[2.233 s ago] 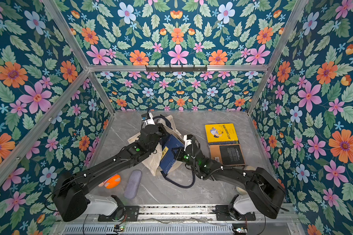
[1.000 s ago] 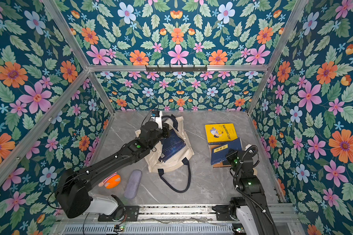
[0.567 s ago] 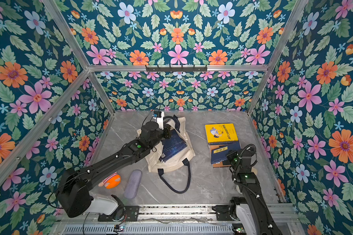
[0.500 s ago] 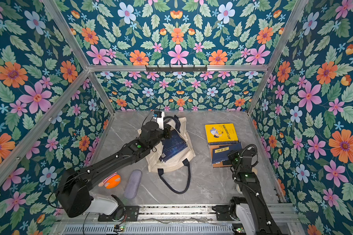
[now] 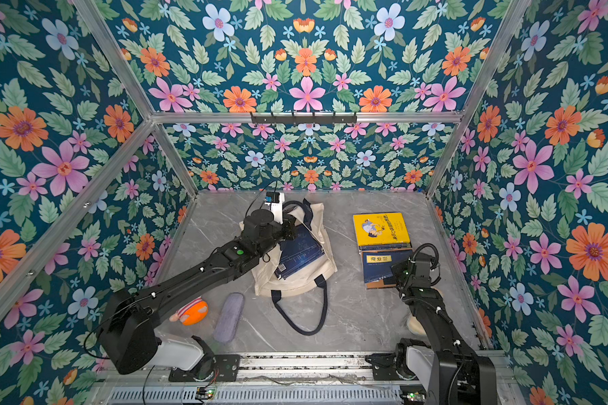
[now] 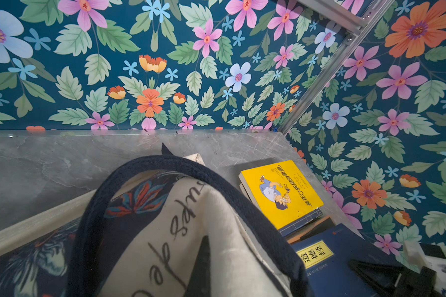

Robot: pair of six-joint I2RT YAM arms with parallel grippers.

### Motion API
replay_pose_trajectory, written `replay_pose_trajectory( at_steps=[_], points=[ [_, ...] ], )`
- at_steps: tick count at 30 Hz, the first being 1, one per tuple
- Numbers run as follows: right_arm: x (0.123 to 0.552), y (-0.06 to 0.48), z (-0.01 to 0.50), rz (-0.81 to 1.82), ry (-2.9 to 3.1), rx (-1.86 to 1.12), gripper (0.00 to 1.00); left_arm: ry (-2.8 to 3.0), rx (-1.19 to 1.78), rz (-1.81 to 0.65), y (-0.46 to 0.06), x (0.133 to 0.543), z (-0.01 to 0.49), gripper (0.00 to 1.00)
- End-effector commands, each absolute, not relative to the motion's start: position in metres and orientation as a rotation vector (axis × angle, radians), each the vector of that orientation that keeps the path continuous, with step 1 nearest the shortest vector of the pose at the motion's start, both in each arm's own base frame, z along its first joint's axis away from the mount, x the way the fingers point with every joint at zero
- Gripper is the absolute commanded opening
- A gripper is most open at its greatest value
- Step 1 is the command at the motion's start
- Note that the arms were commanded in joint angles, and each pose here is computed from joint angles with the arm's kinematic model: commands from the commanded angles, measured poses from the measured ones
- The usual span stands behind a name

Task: Take out the books from the canvas bag
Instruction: Place the book on the book.

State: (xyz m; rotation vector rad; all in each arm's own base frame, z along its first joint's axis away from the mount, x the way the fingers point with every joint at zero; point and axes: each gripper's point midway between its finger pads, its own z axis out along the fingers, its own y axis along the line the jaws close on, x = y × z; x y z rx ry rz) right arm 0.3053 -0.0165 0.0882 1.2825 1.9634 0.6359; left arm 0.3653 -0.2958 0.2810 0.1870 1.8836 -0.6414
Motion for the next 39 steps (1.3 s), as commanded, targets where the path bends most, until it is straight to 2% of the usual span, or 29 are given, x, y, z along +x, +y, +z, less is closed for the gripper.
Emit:
replay_pose_trajectory(
  at_steps=[1, 5, 10, 13, 20, 25, 29, 34, 39],
  points=[
    [0.308, -0.020, 0.089, 0.621, 1.957, 1.305, 0.00, 1.834, 0.182, -0.688, -0.301, 0.366, 0.295, 0.00],
    [0.306, -0.023, 0.086, 0.591, 1.977, 1.328, 0.02, 1.833, 0.179, -0.689, -0.300, 0.366, 0.296, 0.00],
    [0.305, -0.025, 0.087, 0.592, 1.978, 1.330, 0.27, 1.835, 0.178, -0.685, -0.300, 0.366, 0.296, 0.00],
    [0.304, -0.026, 0.086, 0.588, 1.987, 1.339, 0.35, 1.838, 0.177, -0.682, -0.300, 0.367, 0.295, 0.00],
    [0.302, -0.025, 0.090, 0.596, 2.002, 1.354, 0.62, 1.837, 0.173, -0.680, -0.299, 0.367, 0.296, 0.00],
    [0.301, -0.028, 0.091, 0.575, 1.990, 1.408, 0.87, 1.842, 0.173, -0.676, -0.300, 0.368, 0.296, 0.00],
    [0.304, -0.027, 0.082, 0.564, 2.042, 1.458, 0.93, 1.844, 0.174, -0.676, -0.300, 0.367, 0.296, 0.00],
    [0.310, -0.026, 0.070, 0.540, 2.110, 1.531, 0.95, 1.852, 0.177, -0.677, -0.301, 0.368, 0.295, 0.00],
    [0.289, -0.032, 0.061, 0.423, 2.147, 1.654, 0.98, 1.855, 0.180, -0.684, -0.301, 0.366, 0.296, 0.00]
  ],
)
